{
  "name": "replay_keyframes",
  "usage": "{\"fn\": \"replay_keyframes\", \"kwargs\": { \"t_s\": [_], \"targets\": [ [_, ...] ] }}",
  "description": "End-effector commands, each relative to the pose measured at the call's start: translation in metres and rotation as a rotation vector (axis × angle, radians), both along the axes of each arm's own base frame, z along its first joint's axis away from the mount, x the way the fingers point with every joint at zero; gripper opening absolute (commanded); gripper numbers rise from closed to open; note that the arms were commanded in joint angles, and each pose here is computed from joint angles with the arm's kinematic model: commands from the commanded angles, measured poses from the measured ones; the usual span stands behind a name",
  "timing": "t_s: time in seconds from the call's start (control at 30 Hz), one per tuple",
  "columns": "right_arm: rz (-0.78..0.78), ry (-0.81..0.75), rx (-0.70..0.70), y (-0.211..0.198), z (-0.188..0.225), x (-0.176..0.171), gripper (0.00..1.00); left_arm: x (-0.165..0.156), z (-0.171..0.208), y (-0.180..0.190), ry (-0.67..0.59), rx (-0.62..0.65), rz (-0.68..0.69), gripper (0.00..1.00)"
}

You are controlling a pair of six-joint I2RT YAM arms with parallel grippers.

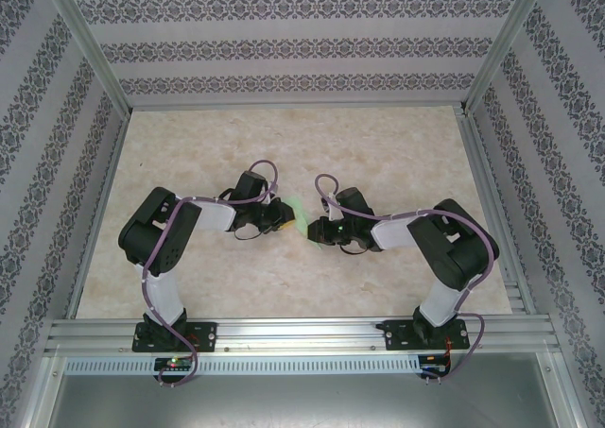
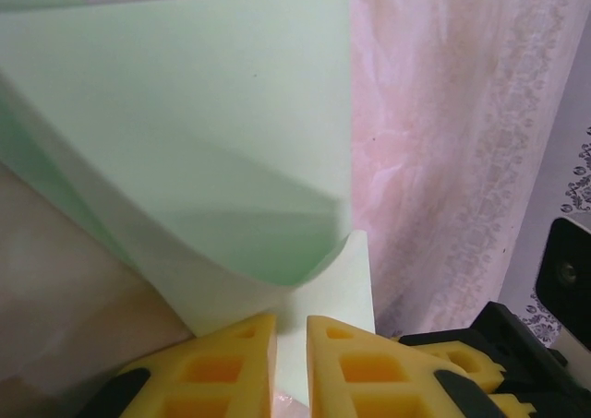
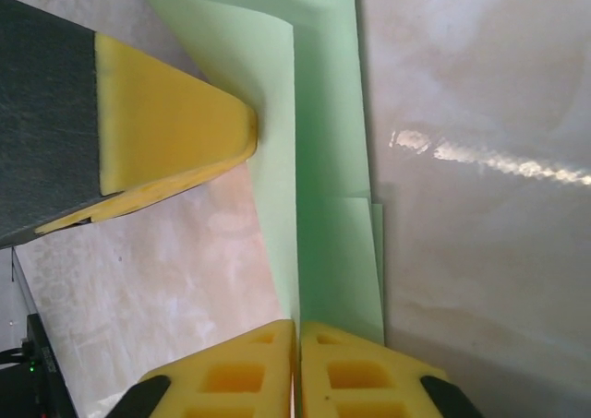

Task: Fold a paper plane with a square sheet of paper (pick it up from the middle)
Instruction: Fold the wing for the fifth time at the center of the table.

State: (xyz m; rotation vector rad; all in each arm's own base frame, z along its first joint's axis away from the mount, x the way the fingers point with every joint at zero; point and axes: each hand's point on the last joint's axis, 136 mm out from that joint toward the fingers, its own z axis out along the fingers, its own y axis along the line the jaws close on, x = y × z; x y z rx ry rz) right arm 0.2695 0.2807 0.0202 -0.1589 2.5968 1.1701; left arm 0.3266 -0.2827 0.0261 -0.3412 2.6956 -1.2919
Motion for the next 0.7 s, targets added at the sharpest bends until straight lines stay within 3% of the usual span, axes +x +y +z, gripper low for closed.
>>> {"fn": "replay_keyframes", "kwargs": {
  "t_s": [0.0,0.27,0.67],
  "targets": [
    [-0.041,0.016,-0.012,-0.006,-0.011,0.004,0.06,0.005,0.011,-0.01,-0.048,-0.01,-0.041,0.19],
    [-0.112,0.06,0.044,-0.009,-0.016,0.007,0.02,0.002,0.042,-0.016,-0.129,-0.093,-0.068,0.24],
    [-0.176,0.131,0.047,-0.018,-0.03,0.006,0.0,-0.015,0.03,-0.028,-0.107,-0.11,-0.117,0.2]
  ]
}}
